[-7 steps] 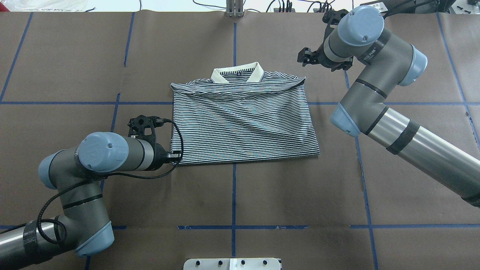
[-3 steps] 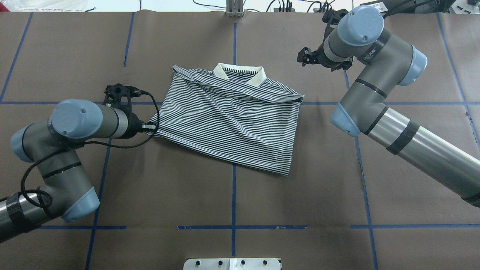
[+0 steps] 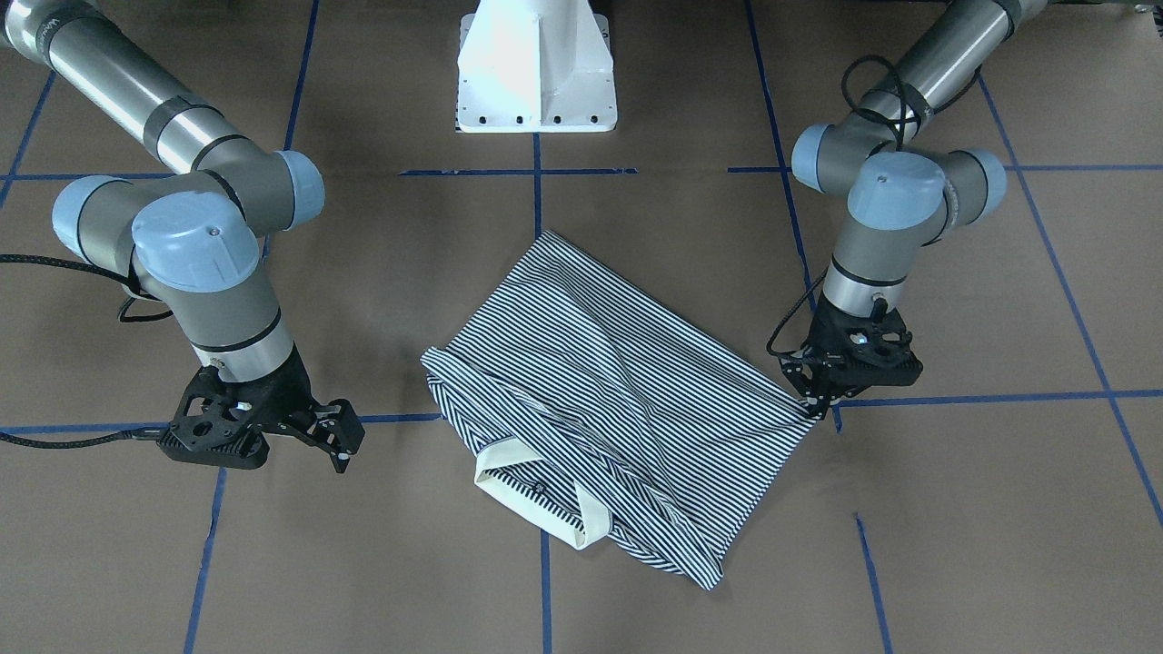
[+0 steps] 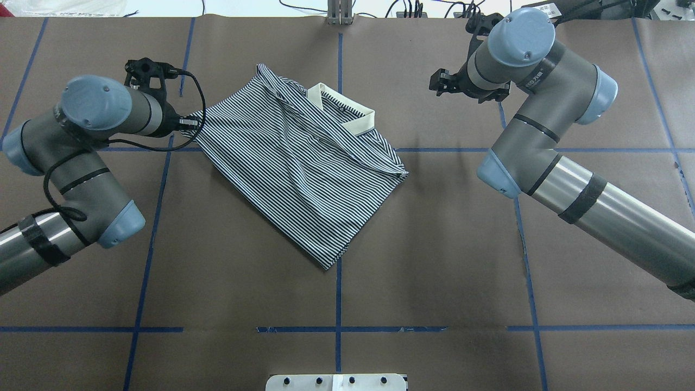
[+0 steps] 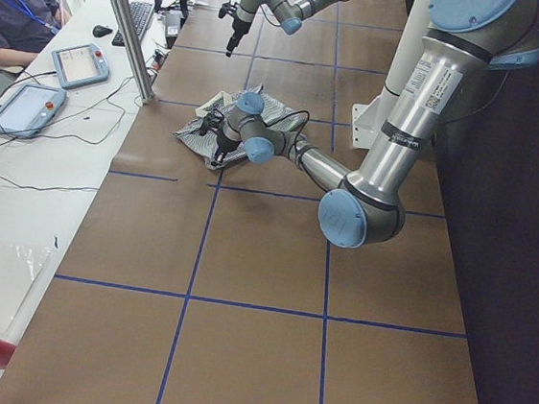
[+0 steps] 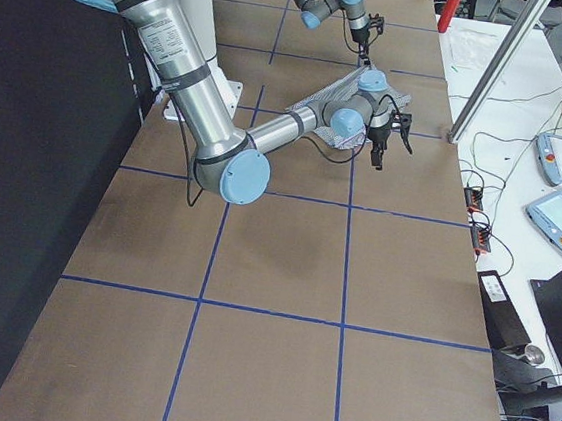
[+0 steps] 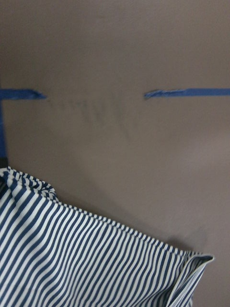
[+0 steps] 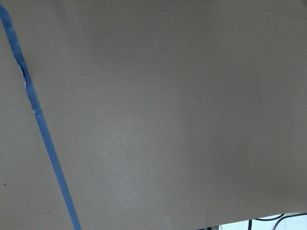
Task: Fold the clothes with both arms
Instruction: 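Push the shirt's side edge with the left gripper, rotating the shirt, then reach the right gripper to the cream collar and grasp it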
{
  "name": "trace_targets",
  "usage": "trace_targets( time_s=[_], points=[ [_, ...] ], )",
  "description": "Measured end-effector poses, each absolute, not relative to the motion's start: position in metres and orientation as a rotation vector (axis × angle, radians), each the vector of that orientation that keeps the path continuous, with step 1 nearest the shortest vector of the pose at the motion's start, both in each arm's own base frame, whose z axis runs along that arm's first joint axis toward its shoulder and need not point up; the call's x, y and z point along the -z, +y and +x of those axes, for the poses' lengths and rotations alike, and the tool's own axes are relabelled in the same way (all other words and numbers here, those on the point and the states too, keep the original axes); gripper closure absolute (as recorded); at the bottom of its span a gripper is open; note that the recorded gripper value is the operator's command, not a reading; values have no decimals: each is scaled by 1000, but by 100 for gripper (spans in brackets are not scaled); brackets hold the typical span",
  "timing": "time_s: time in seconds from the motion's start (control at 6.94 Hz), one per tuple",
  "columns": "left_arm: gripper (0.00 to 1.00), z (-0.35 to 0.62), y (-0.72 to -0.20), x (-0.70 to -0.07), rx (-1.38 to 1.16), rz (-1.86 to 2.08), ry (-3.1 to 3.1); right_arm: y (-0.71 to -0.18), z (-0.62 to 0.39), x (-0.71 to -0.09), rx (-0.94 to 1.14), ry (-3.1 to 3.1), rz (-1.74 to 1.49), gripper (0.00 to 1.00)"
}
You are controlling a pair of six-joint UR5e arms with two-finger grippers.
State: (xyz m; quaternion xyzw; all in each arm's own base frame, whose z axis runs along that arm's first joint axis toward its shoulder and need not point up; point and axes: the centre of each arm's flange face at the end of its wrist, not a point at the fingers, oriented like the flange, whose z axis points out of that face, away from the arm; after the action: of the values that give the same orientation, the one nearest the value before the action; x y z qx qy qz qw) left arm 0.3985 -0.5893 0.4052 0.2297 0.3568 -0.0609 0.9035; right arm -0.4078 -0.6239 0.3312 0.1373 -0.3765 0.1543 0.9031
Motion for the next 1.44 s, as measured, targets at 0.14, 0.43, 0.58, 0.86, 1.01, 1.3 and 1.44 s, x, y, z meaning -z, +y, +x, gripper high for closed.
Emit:
trace_targets(
  time_s=[0.14,0.43,0.58,0.86,1.01,1.3,1.44],
  points=[
    [100,406,-628,-404,162,506,703,-624,-408,-330,-320,-780,284,0],
    [99,416,-705,-404,221,566,639,-625,-407,-328,-323,-783,287,0],
    [1,416,-725,-404,230,585,621,-626,-407,-325,-327,-787,287,0],
    [0,401,-737,-414,163,626,589,-624,-413,-318,-331,-796,286,0],
    [0,379,-747,-415,89,652,584,-624,-424,-305,-351,-806,287,10],
    [0,339,-751,-412,-25,664,631,-631,-477,-256,-461,-825,287,39],
    [0,331,-748,-408,-42,673,648,-634,-507,-232,-510,-829,278,39]
  ],
)
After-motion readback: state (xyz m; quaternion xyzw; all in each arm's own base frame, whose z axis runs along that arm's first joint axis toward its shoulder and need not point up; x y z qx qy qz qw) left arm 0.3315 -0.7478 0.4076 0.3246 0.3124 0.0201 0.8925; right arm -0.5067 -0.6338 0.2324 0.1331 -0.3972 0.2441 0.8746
